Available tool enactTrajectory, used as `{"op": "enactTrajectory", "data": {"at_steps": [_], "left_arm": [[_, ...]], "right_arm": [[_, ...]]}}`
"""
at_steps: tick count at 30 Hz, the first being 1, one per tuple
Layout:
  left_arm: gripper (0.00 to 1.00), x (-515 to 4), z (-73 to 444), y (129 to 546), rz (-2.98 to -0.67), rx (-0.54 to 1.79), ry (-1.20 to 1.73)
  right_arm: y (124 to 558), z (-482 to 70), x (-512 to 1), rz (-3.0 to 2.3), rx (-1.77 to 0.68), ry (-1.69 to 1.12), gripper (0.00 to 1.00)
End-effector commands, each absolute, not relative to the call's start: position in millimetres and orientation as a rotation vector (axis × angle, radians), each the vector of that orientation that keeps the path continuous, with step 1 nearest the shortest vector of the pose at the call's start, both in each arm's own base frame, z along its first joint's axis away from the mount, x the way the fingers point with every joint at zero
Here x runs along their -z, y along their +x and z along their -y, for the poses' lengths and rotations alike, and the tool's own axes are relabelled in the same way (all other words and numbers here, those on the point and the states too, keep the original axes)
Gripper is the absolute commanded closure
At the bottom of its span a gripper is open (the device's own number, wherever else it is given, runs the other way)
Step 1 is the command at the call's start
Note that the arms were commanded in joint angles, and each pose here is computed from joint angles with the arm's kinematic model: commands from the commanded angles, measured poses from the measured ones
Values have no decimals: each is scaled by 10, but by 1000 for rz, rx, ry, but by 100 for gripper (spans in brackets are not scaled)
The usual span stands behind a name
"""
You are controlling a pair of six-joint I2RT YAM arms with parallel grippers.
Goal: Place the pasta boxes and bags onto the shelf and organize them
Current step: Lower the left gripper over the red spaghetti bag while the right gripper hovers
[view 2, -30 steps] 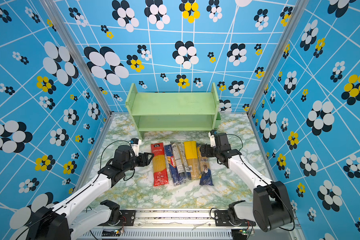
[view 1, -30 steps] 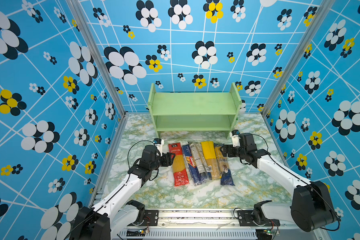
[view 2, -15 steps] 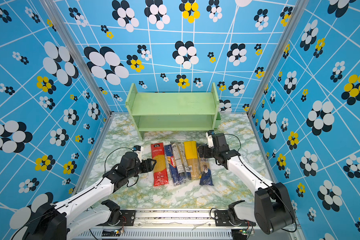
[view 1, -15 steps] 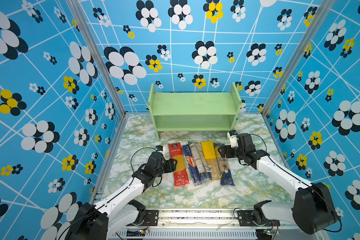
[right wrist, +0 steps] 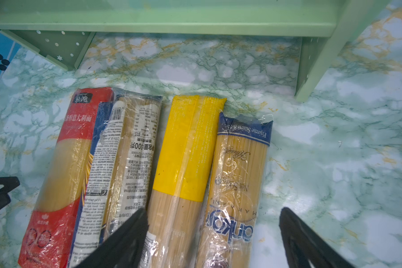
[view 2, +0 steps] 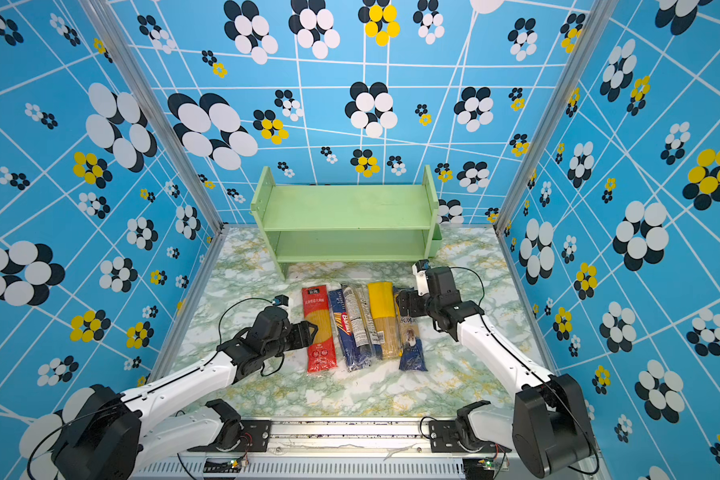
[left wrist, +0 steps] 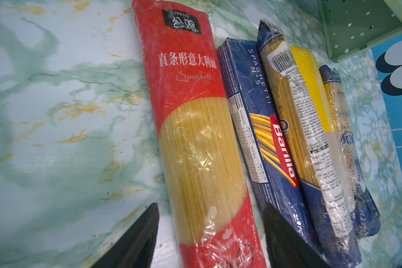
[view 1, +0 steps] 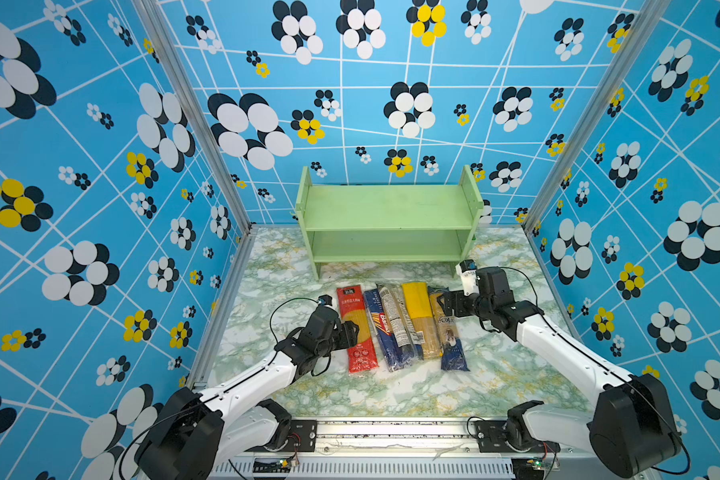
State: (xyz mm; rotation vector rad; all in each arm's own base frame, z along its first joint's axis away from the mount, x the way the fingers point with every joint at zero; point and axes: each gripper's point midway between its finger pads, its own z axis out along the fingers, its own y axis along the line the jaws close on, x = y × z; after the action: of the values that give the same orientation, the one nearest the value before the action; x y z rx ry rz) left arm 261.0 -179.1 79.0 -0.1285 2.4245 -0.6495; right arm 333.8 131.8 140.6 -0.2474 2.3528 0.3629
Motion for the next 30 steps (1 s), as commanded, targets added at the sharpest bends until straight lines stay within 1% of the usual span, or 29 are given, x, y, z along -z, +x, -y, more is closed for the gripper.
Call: {"op": "enactTrajectory", "data": {"at_steps": [1,5,8,14,22,30], "left_arm": [[28,-807,1859,2650,-2451,626,-141],[28,-722,1934,2646,-2491,572,-151],[24,-621,1973,2629,-2525,522,-162],[22,-575,2046,2626,-2537,460,-153],[20,-557,1952,2619,-2537,350,-159],[19,-521,1910,2611,-2533,290,-163]], "right_arm": [[3283,-1302,-1390,-2357,-340,-263,9],[3279,-1293,-1365,-2361,-334,-263,9],[3272,-1283,-1356,-2363,-328,-263,8],[3261,-1275,-1370,-2357,-323,-267,7],[3263,-1290,-1367,-2353,-333,-271,3],[3276,-1300,-1361,-2352,-337,-272,2]]}}
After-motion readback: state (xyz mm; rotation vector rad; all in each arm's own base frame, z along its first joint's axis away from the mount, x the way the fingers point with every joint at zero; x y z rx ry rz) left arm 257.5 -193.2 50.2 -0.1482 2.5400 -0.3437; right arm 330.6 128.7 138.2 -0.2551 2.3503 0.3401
